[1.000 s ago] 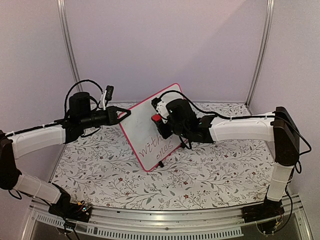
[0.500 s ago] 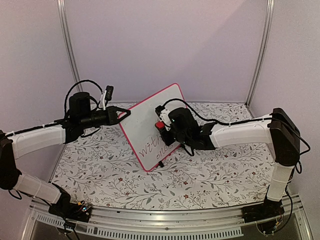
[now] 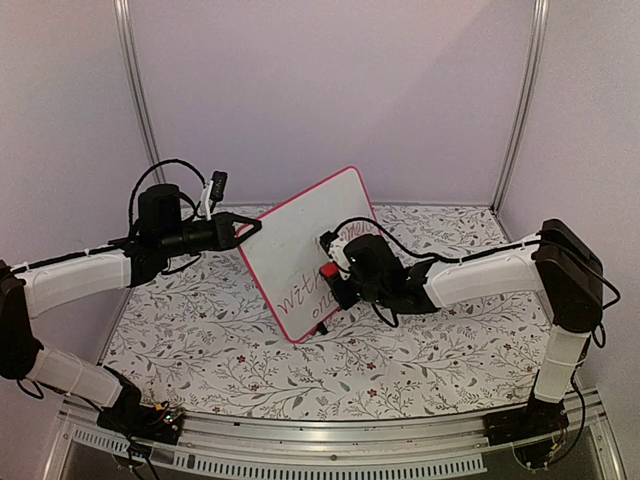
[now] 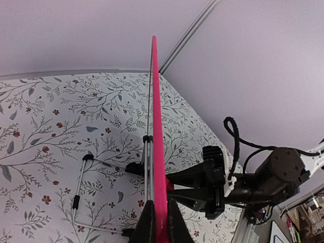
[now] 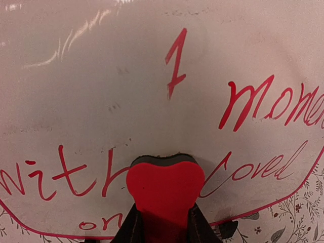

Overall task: Erase the whiteboard
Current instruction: Erase the whiteboard at the center of the board.

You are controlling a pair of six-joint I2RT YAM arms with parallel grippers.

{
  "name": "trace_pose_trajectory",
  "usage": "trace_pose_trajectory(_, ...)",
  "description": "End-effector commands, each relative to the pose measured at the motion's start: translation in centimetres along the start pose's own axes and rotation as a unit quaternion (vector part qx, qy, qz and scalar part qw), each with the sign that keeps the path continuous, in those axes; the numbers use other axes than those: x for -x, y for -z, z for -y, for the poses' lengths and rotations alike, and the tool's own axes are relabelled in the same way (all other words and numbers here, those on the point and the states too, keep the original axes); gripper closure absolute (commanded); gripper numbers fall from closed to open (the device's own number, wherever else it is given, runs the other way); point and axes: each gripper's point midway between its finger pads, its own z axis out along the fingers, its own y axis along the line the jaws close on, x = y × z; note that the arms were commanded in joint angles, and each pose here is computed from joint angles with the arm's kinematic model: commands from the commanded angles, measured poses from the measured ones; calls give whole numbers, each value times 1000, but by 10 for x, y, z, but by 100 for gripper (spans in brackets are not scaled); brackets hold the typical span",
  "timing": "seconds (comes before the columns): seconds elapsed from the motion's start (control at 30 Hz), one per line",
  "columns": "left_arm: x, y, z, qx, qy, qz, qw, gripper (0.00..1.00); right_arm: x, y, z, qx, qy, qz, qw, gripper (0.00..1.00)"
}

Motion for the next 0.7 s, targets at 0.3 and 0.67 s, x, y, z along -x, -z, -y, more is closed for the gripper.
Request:
trace_pose_trajectory(0.3,-1,4,35,-68,-7,-9,998,100,39,3,-18,30,12,33,999,76)
trace_pose_trajectory(0.67,0,5,36,-70,-8,-8,998,100,70,-2,-19,23,34,53,998,76)
